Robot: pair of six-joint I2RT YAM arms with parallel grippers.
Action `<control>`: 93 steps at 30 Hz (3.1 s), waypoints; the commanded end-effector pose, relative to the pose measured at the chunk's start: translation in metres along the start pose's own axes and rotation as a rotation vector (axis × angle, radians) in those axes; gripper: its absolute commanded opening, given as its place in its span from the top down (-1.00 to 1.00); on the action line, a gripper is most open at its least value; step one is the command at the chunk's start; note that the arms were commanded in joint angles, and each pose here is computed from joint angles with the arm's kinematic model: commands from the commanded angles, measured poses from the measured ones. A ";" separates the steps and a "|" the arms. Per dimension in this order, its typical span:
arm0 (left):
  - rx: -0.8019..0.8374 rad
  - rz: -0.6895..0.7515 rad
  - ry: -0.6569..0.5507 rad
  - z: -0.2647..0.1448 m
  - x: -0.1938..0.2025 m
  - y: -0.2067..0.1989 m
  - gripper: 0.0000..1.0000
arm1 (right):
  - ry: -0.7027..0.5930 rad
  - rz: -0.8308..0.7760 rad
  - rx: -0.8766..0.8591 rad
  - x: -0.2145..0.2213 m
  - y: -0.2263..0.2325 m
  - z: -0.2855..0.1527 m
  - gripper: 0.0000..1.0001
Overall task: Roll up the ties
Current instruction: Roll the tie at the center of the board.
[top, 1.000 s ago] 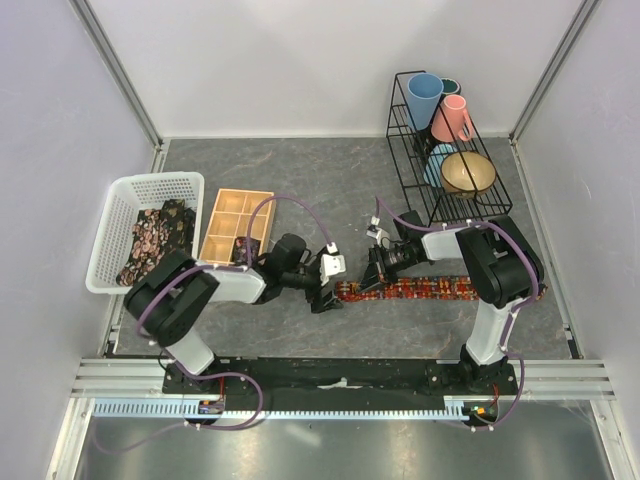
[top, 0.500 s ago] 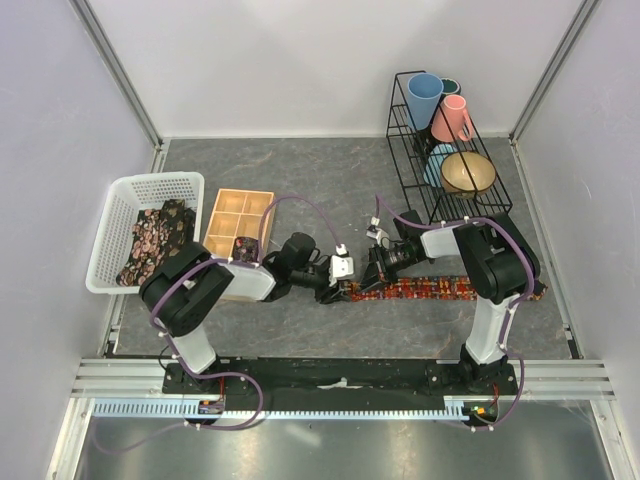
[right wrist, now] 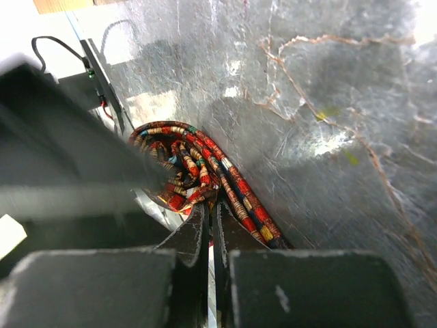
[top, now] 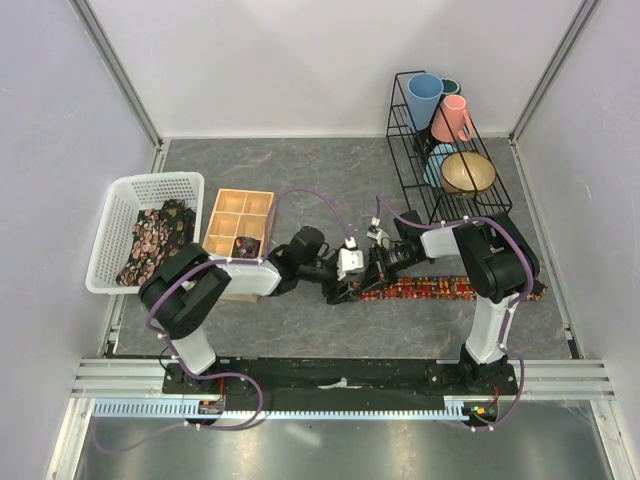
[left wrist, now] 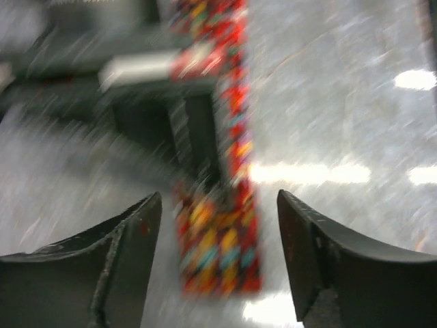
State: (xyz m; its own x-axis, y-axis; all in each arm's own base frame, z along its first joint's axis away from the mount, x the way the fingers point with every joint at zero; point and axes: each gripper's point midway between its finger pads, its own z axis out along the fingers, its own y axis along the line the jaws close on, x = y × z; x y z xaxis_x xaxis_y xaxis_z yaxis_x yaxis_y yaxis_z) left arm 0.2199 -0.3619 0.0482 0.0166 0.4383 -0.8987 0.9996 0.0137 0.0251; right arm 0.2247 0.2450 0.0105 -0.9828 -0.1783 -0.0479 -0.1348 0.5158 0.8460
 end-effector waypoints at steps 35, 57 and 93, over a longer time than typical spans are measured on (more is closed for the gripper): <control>-0.011 -0.031 0.296 -0.013 0.058 -0.009 0.79 | -0.054 -0.088 0.067 -0.007 0.010 -0.023 0.26; -0.005 -0.084 0.233 -0.023 0.051 -0.012 -0.24 | 0.027 -0.075 0.255 0.011 -0.054 -0.004 1.00; 0.047 -0.095 0.273 0.014 0.057 -0.021 0.16 | 0.030 -0.084 0.284 0.012 -0.061 -0.001 1.00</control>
State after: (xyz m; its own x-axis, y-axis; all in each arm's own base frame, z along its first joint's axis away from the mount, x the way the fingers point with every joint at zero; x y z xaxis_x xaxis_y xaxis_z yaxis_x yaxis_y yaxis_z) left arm 0.2146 -0.3610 0.0213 -0.0819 0.5588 -0.8253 0.9966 0.0417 -0.0707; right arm 0.2242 0.2373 0.0098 -0.9728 -0.2193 -0.0748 -0.1866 0.5498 0.8142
